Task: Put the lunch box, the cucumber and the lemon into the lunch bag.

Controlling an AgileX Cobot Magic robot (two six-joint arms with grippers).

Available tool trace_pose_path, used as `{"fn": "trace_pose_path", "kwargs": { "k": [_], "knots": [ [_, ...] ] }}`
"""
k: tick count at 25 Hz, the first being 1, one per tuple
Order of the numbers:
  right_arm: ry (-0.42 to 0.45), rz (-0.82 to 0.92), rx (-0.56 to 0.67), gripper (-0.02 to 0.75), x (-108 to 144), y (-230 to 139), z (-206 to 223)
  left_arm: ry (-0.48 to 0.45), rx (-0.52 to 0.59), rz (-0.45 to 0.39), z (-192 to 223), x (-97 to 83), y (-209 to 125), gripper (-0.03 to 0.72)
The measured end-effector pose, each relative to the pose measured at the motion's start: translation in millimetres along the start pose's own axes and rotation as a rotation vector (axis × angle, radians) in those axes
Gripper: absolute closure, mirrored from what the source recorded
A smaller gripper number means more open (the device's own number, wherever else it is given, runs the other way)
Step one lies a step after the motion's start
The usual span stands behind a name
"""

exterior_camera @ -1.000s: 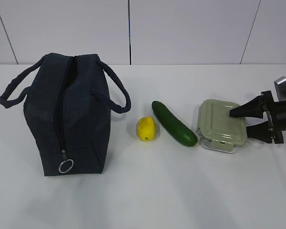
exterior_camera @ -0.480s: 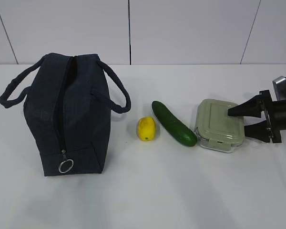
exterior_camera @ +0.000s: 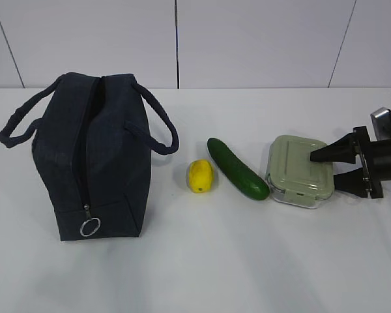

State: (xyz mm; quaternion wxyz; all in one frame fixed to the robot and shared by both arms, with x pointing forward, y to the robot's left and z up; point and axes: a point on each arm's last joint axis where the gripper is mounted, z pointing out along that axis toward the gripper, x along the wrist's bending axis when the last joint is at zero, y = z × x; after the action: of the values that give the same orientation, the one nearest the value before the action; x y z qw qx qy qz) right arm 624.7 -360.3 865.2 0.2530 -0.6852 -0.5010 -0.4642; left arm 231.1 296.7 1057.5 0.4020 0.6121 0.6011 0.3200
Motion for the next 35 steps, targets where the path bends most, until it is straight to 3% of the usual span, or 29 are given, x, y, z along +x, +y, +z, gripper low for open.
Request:
{"fn": "trace_pose_path", "kwargs": {
  "k": [28,35],
  "knots": [
    [0.0,0.0,0.0,0.159,0.0,0.0,0.0,0.0,0.0,0.0,0.0,0.0,0.0,0.454],
    [0.0,0.0,0.0,0.254,0.0,0.0,0.0,0.0,0.0,0.0,0.0,0.0,0.0,0.454]
  ]
}}
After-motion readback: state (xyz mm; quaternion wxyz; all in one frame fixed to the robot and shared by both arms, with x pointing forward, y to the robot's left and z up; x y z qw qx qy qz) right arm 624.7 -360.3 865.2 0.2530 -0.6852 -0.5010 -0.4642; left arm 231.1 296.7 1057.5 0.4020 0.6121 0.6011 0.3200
